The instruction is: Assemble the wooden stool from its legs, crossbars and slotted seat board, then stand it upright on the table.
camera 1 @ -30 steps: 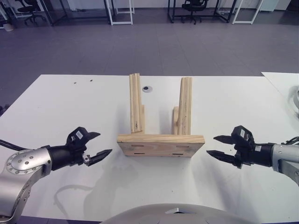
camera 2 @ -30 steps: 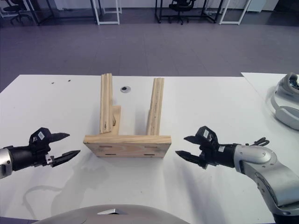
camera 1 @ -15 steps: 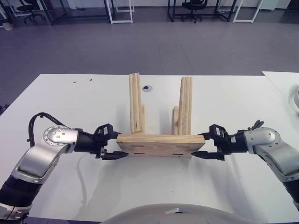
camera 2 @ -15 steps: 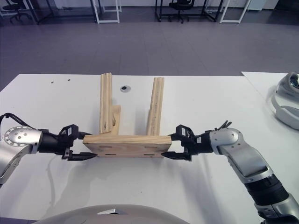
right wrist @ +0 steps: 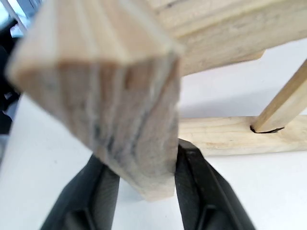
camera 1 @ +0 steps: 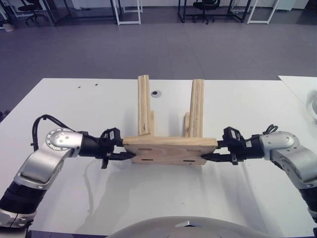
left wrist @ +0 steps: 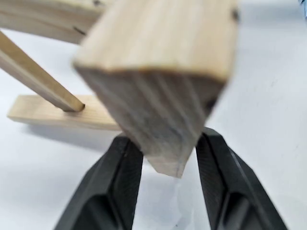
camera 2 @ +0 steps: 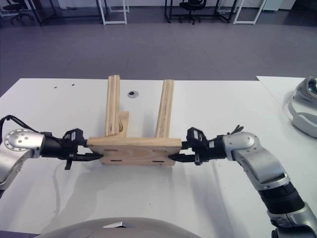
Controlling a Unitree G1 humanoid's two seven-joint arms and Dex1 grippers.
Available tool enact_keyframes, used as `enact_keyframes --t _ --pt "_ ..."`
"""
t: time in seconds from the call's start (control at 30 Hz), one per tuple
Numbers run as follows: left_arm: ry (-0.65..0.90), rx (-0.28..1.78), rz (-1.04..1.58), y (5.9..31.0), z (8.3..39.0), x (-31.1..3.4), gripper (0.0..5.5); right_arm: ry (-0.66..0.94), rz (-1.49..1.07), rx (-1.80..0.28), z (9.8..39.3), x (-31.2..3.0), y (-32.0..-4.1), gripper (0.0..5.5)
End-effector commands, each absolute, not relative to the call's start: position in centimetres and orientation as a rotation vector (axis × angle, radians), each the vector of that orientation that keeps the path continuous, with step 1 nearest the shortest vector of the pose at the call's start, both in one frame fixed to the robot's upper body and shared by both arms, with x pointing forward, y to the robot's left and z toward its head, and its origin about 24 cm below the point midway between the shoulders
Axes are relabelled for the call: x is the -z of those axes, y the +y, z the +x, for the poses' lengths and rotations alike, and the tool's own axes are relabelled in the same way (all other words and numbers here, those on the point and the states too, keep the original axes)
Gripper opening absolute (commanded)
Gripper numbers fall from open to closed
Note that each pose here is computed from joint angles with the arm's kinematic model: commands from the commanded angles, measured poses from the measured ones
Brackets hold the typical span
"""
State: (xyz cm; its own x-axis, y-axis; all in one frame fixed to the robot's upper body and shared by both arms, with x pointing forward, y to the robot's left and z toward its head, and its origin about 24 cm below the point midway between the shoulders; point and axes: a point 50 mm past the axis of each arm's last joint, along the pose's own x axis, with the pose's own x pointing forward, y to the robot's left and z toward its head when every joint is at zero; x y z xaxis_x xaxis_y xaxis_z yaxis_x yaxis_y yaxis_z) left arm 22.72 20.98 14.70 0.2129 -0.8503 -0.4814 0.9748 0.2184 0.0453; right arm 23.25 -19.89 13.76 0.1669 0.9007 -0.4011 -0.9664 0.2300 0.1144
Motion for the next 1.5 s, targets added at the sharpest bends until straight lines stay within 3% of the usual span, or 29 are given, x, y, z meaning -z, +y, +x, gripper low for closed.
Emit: enact_keyframes --t 0.03,0.17,0.27,0.43,0.53,0.7,1.0,1.03,1.27,1.5 --pt "0.132 1.527 0.199 19.7 23.2 -26.4 1.56 0.222 0.041 -1.597 24.8 -25.8 -18.3 1.55" --pt "0.234 1.626 -0.071 19.9 23.4 -32.9 1.56 0.393 0.305 -1.787 25.2 -33.9 -17.9 1.55" --pt "0.411 1.705 -0.31 19.6 23.8 -34.8 1.56 0.631 0.452 -1.87 25.6 -35.2 -16.6 1.54" --pt "0.5 1.713 -0.658 20.5 25.6 -36.9 1.44 0.857 0.752 -1.95 25.7 -35.6 -16.2 1.35" --pt "0.658 1.773 -0.798 20.7 24.7 -35.5 1.39 1.012 0.932 -2.004 24.5 -34.5 -16.4 1.33" --pt "0.947 1.806 -1.001 20.9 23.2 -31.7 1.39 1.186 1.085 -1.902 25.0 -30.7 -16.5 1.33" --pt "1.152 1.474 -1.193 22.3 24.5 -25.3 1.39 1.37 1.324 -1.585 24.7 -23.9 -19.1 1.34" --pt "1.155 1.436 -1.178 22.3 24.9 -24.8 1.39 1.374 1.321 -1.555 24.8 -23.4 -19.3 1.77" --pt "1.128 1.26 -1.009 22.3 25.2 -20.8 1.39 1.307 1.216 -1.37 25.6 -20.1 -20.4 3.31" --pt "0.995 1.089 -1.028 25.1 24.8 -19.6 2.6 1.097 1.173 -1.188 25.4 -18.2 -23.5 4.53"
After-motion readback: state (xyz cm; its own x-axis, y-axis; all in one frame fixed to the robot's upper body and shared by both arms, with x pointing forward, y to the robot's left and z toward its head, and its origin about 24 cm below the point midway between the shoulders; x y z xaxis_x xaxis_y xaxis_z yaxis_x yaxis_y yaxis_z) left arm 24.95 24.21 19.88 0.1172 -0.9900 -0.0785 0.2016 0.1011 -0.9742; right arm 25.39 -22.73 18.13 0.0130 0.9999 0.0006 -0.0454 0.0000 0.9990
